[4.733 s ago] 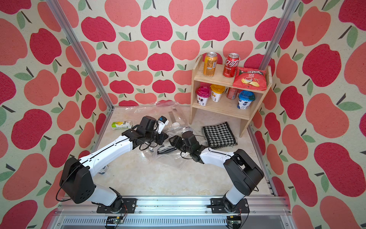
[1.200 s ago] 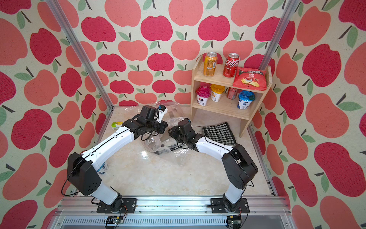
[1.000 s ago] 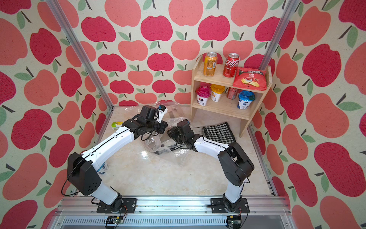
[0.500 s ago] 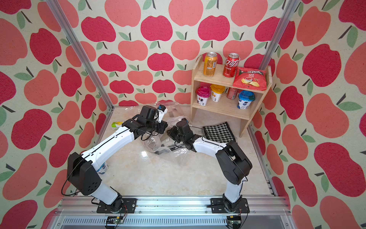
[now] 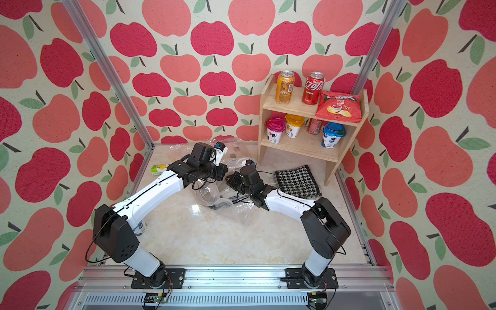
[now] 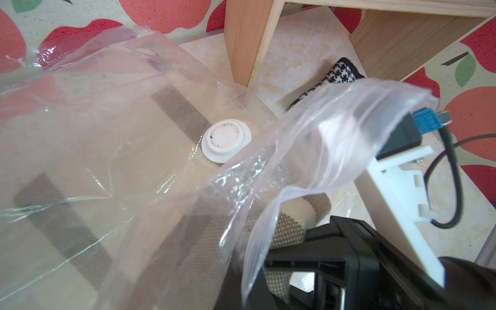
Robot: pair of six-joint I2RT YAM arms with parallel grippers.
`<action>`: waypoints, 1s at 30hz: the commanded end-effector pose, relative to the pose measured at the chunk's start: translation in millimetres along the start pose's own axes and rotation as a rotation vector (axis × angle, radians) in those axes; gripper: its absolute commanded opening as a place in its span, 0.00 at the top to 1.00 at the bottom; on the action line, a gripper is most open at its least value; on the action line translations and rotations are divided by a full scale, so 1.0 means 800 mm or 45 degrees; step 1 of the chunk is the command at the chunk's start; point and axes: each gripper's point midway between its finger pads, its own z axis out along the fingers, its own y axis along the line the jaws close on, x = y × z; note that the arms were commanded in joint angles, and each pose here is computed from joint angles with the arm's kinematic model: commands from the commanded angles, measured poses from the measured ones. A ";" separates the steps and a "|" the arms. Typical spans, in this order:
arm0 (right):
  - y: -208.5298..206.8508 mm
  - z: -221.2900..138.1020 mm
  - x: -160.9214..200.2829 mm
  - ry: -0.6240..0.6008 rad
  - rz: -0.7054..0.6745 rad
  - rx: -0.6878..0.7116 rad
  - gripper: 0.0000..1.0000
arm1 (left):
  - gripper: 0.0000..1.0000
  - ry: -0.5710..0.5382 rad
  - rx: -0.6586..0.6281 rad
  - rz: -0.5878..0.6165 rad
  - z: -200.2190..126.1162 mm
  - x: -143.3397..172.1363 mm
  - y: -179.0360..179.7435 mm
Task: Take the scarf out of the vacuum bag
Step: Take out the scarf from the vacuum bag.
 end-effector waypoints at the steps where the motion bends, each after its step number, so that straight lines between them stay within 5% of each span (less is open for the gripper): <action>1: 0.028 -0.023 -0.011 -0.057 -0.074 -0.062 1.00 | 1.00 0.013 -0.001 -0.022 0.005 -0.003 0.002; 14: -0.018 -0.082 -0.009 -0.082 -0.144 0.162 1.00 | 1.00 0.037 0.138 0.017 0.012 0.000 -0.020; 22: -0.049 -0.141 -0.020 0.003 -0.323 0.376 1.00 | 1.00 0.074 0.166 0.031 0.020 0.009 -0.027; 30: -0.090 -0.219 -0.025 0.162 -0.254 0.583 1.00 | 1.00 0.110 0.139 0.028 0.030 0.017 -0.021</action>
